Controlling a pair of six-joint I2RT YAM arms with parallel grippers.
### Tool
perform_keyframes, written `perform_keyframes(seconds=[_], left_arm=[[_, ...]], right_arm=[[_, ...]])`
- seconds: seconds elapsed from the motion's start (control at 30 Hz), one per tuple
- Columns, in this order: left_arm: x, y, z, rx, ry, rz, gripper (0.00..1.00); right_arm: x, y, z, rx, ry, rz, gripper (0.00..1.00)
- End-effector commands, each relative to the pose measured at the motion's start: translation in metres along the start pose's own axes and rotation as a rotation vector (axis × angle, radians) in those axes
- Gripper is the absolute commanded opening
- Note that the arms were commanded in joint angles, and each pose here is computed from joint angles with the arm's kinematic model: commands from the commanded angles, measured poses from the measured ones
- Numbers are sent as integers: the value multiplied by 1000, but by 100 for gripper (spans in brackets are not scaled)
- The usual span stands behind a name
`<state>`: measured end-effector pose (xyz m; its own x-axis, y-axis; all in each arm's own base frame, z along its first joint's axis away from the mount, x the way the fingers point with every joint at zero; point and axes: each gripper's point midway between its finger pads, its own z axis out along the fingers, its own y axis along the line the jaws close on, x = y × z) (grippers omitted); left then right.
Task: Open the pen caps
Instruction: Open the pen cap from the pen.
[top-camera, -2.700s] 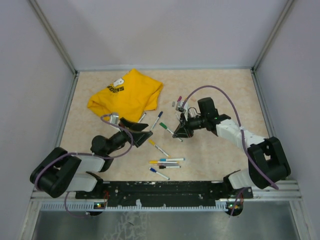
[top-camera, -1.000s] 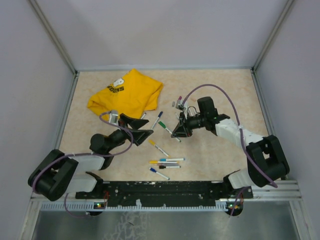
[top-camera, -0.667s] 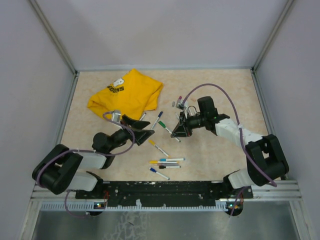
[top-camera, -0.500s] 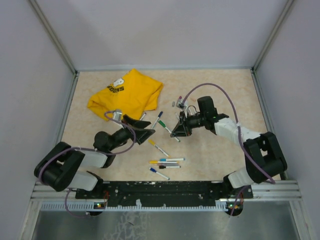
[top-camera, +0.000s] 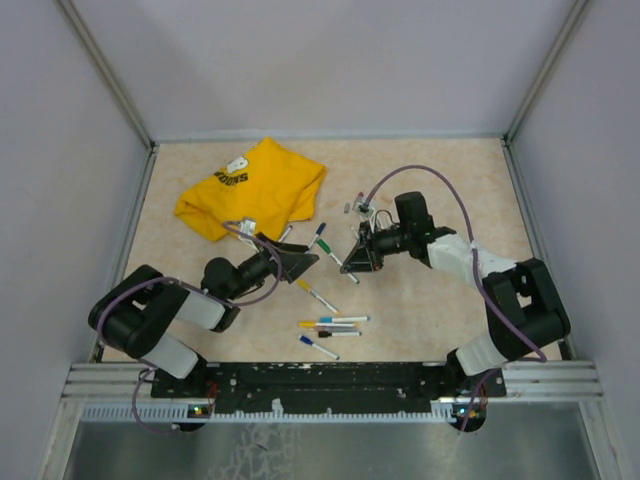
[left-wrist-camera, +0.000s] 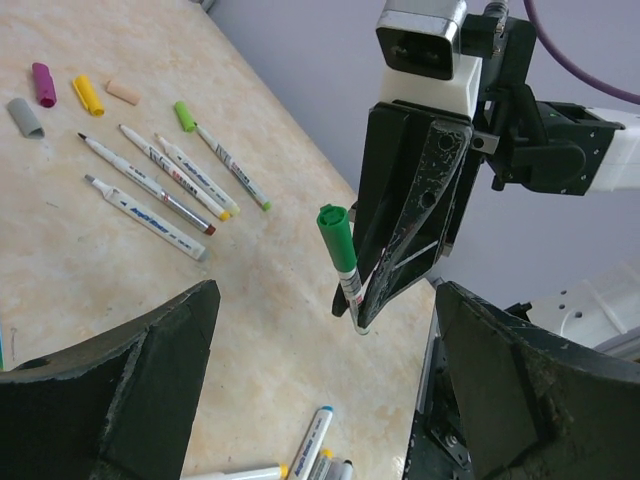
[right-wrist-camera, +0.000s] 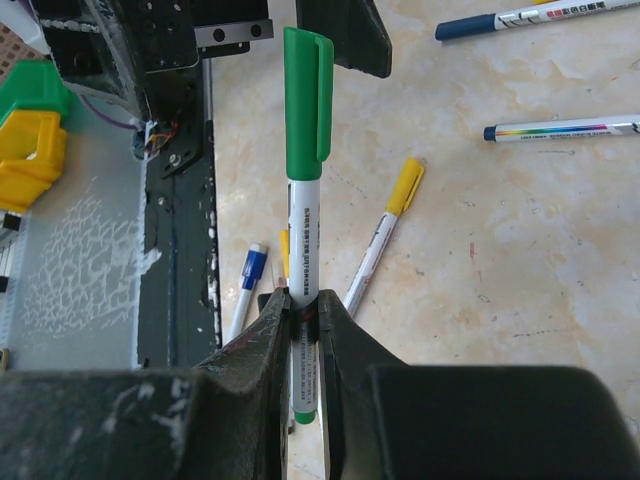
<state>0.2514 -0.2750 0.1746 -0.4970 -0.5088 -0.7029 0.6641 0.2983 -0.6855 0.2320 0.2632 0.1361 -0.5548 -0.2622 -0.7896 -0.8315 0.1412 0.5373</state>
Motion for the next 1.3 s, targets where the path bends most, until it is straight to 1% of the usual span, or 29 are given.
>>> perform_keyframes(seconds=[0.0, 0.33, 0.5, 0.67, 0.77, 0.83, 0.9, 1.03, 1.1, 1.27], left_arm=[[-47, -47, 8, 167, -203, 106, 95], [-39, -45, 17, 140, -190, 111, 95], [-37, -47, 24, 139, -205, 83, 95], [-33, -51, 33, 140, -214, 88, 95], [-32, -46, 35, 108, -225, 92, 94], [-34, -41, 34, 82, -242, 90, 90], [-38, -37, 34, 60, -258, 86, 80], [-35, -26, 39, -5, -238, 53, 64], [-32, -22, 40, -33, -226, 36, 62], [-26, -24, 45, -45, -210, 20, 62]], right_arm=[[-22, 0, -3, -18, -40, -45, 0], [-22, -1, -2, -20, -40, -39, 0], [-22, -1, -2, -22, -41, -35, 0], [-22, -1, -2, -23, -43, -35, 0], [-22, -1, -2, -24, -43, -34, 0], [-22, -1, -2, -24, -42, -33, 0], [-22, -2, -2, -23, -42, -32, 0], [-21, -4, -2, -12, -40, -32, 0], [-21, -5, -2, -5, -38, -36, 0], [-21, -5, -2, -1, -38, -39, 0]])
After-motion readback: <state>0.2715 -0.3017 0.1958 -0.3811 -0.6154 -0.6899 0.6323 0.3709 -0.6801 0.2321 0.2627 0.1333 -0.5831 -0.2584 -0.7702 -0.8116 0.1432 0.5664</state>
